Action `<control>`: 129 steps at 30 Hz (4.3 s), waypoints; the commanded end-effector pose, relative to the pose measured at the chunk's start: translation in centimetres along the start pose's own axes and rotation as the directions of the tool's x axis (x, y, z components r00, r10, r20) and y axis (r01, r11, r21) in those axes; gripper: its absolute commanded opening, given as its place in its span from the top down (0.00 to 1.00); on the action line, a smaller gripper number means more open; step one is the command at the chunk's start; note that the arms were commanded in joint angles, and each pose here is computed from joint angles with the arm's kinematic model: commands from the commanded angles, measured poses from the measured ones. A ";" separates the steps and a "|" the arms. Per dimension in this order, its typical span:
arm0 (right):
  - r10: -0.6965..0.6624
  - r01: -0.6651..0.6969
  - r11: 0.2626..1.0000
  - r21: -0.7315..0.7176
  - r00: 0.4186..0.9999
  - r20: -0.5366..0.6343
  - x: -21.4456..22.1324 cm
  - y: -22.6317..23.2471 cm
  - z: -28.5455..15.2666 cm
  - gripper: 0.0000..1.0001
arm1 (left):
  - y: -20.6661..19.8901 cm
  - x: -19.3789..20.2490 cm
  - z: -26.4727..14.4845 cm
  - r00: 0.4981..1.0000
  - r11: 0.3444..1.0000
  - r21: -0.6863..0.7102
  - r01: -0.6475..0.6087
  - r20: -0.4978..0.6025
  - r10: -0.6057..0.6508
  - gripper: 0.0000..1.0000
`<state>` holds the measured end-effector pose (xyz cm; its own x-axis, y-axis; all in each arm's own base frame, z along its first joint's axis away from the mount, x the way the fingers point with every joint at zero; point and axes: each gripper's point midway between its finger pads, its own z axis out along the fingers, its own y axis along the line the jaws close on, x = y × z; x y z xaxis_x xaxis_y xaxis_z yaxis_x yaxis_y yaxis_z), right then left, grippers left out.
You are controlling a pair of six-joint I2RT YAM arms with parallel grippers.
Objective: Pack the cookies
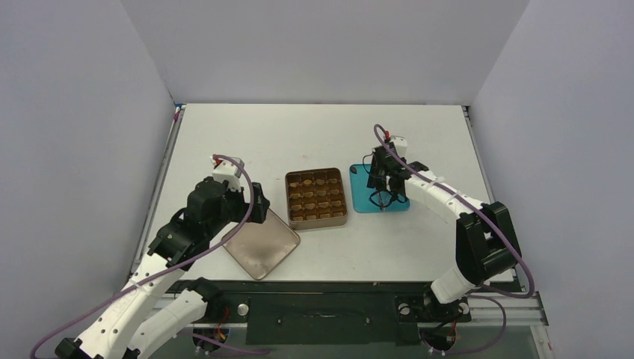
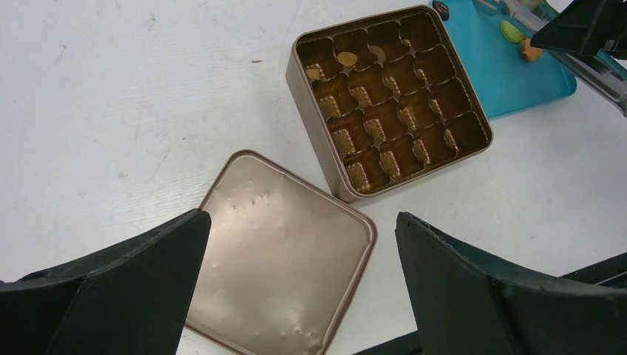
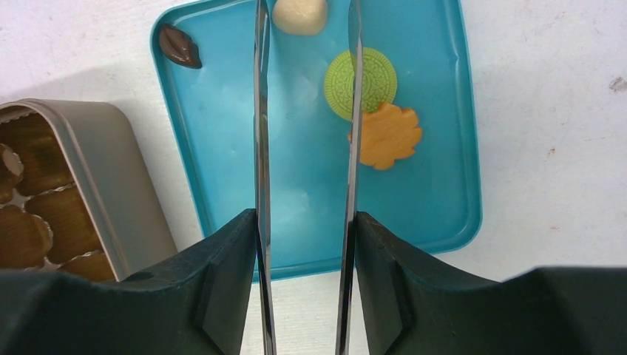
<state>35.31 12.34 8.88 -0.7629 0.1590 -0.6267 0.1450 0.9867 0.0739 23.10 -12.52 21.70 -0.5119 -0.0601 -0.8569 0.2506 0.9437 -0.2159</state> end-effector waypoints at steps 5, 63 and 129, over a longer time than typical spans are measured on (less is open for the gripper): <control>0.008 -0.007 1.000 -0.023 0.999 0.042 -1.9 0.8 1.0 0.55 | -0.2 -1.3 0.0 0.999 1.000 0.005 0.009 0.041 -0.009 0.03; -0.155 0.181 0.935 -0.305 0.982 0.105 1.1 9.9 -11.2 0.82 | -0.3 -1.3 -0.1 0.999 1.000 0.018 0.018 0.043 -0.019 0.03; -0.051 0.107 0.959 -0.263 0.976 0.209 -1.4 9.0 -12.5 0.61 | -0.3 -1.2 -0.1 0.999 1.000 0.018 0.017 0.040 -0.018 0.03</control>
<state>29.22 23.23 17.18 -0.6897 0.0141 -0.7239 -0.1570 0.9731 0.1686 23.24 -12.39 21.55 -0.5185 -0.0657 -0.8526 0.2424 0.9449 -0.2202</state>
